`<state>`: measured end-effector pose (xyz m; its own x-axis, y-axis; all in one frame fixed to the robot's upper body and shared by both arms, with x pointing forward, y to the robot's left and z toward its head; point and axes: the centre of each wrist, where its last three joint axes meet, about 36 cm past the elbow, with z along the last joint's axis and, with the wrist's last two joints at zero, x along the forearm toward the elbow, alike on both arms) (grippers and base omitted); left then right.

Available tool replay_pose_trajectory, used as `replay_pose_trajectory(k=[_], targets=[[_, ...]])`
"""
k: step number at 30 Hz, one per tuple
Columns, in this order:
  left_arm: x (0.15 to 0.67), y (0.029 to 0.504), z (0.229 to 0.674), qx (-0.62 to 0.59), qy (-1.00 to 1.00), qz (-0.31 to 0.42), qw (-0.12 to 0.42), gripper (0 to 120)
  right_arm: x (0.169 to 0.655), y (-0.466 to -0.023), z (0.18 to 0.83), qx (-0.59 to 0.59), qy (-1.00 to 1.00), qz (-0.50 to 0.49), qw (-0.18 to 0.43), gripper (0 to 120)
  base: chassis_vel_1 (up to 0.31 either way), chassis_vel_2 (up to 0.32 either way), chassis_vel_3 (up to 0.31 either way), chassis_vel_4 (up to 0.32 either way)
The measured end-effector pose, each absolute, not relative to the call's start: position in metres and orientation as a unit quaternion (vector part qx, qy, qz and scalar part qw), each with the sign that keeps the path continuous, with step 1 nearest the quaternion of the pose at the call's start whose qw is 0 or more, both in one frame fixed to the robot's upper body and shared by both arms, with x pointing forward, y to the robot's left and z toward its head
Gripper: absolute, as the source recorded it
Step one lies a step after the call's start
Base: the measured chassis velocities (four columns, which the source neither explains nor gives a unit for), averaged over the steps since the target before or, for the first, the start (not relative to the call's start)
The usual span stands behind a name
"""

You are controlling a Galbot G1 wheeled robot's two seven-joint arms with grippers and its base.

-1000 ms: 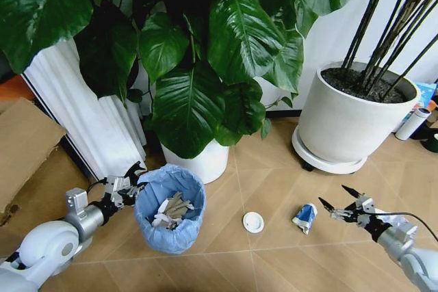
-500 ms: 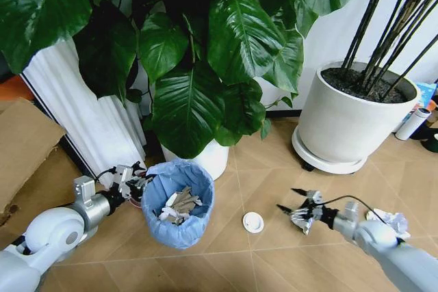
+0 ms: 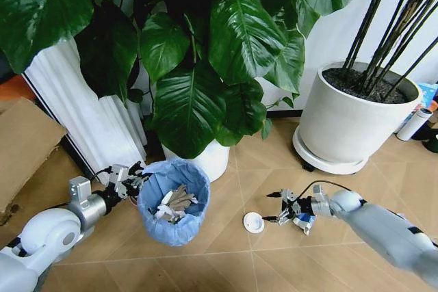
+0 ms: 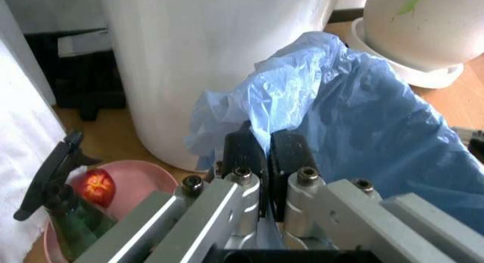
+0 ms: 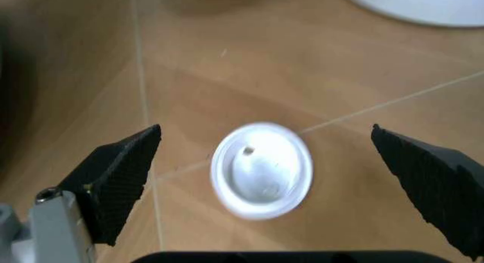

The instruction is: Pick up the trash bin and place the garbage on the floor into it.

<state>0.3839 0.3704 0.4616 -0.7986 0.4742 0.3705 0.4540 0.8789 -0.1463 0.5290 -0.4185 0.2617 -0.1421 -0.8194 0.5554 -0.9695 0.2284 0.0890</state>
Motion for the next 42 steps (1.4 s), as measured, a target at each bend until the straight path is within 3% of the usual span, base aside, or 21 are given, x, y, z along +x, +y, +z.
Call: replay_pose_trajectory(k=[14, 33, 42], targets=[[0.39, 0.376, 0.468, -0.233, -0.954, 0.03, 0.188, 0, 0.558, -0.401, 0.247, 0.661, -0.654, 0.247, 0.272, 100, 0.0, 0.0, 0.0, 0.0], [0.39, 0.378, 0.471, -0.23, -0.955, 0.033, 0.184, 0, 0.569, -0.33, 0.215, 0.698, -0.613, 0.251, 0.271, 100, 0.0, 0.0, 0.0, 0.0], [0.391, 0.379, 0.473, -0.232, -0.955, 0.035, 0.183, 0, 0.567, -0.326, 0.211, 0.694, -0.612, 0.252, 0.285, 100, 0.0, 0.0, 0.0, 0.0]])
